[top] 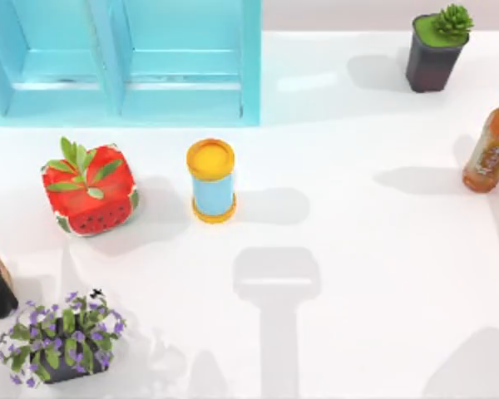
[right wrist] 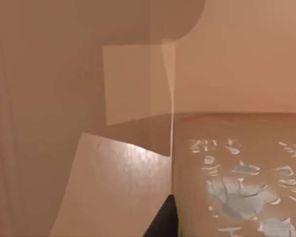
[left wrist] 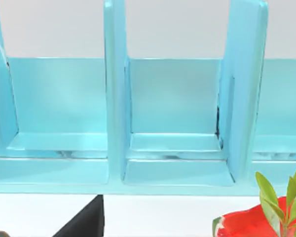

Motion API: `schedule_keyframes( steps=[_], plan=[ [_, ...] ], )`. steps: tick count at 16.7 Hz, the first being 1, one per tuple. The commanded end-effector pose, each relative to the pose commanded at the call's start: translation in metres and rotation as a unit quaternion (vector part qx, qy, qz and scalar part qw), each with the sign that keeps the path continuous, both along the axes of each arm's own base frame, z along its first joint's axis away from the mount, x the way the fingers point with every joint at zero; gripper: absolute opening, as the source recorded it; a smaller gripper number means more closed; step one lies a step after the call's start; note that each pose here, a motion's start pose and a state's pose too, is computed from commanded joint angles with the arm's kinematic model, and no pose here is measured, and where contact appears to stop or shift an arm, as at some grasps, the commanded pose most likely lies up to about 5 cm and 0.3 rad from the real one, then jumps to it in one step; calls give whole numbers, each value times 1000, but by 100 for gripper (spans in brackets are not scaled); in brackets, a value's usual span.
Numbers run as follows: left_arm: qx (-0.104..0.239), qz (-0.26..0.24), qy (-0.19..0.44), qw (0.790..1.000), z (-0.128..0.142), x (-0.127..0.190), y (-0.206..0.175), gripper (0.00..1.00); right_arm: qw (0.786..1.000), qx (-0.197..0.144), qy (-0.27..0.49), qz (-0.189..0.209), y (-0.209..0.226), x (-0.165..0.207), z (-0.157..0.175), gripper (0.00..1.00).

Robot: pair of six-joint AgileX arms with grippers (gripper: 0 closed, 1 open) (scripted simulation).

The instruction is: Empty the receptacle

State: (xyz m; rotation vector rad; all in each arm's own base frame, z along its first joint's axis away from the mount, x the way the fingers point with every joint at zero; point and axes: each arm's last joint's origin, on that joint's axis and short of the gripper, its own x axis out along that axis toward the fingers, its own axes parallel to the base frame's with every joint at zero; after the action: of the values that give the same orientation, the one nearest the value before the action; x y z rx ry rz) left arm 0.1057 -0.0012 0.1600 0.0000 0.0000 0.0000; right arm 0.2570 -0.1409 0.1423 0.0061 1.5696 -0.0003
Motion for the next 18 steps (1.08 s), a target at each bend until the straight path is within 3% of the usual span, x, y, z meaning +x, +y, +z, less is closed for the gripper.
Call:
schedule_keyframes(
  steps=[10,18],
  plan=[
    [0,0,0,1000,0,0,0,100,1000,-1,-1,0,-3,2,10,0],
    [0,0,0,1000,0,0,0,100,1000,8,14,-1,-4,5,104,0]
  ],
)
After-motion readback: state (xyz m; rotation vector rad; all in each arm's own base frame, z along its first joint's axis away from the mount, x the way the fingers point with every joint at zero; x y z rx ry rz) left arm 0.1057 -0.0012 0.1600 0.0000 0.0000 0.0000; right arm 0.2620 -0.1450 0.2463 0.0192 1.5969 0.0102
